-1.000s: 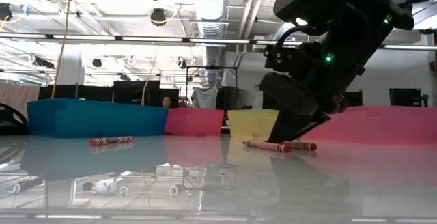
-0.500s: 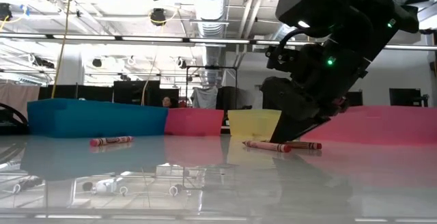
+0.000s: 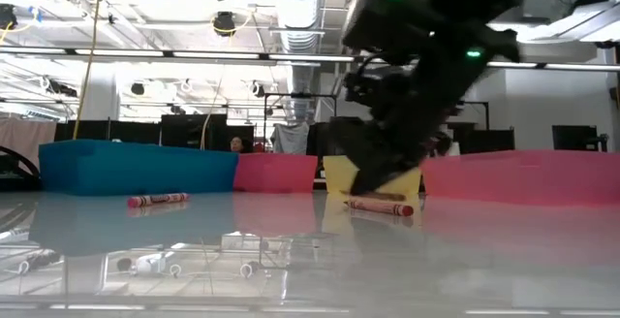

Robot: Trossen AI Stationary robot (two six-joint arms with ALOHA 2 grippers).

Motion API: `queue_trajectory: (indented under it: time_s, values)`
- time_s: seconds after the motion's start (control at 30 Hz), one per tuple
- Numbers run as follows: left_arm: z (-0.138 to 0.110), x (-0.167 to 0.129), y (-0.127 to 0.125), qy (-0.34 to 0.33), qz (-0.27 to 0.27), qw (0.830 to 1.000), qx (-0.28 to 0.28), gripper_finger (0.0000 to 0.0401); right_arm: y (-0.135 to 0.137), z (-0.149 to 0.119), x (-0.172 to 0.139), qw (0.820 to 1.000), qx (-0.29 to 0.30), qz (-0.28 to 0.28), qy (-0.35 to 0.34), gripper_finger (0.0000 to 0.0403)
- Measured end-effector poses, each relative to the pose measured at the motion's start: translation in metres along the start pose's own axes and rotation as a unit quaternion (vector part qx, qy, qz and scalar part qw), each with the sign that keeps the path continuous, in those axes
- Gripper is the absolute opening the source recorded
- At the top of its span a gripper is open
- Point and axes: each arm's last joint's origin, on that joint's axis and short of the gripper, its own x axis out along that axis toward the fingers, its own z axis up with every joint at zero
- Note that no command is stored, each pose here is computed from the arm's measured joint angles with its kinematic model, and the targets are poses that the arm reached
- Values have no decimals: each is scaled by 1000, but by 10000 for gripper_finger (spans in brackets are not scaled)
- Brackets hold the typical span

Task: Sort crayons
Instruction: Put the red crayon into the yellow bin

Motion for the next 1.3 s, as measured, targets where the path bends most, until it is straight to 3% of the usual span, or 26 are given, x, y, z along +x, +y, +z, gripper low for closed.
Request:
queue_trajectory:
  time_s: [0.4, 0.57, 0.77, 1.0, 1.13, 1.3]
  values:
    - [-8, -4, 4, 35, 32, 999, 10, 123, -22, 94, 30, 999, -42, 14, -12, 4]
    - [-9, -4, 4, 39, 32, 999, 21, 123, -58, 132, 32, 1000, -18, 6, -12, 4]
    - [-9, -4, 4, 40, 32, 998, 38, 123, -112, 169, 6, 999, 2, -25, -31, 4]
    - [-10, -4, 5, 45, 45, 997, 38, 123, -167, 183, -4, 999, 31, 1, -45, 4]
    - [-10, -4, 5, 45, 45, 997, 33, 123, -182, 177, 9, 999, 8, 44, -24, 4]
    - [-11, -4, 5, 45, 47, 998, 18, 123, -191, 167, 33, 999, -17, 35, 6, 4]
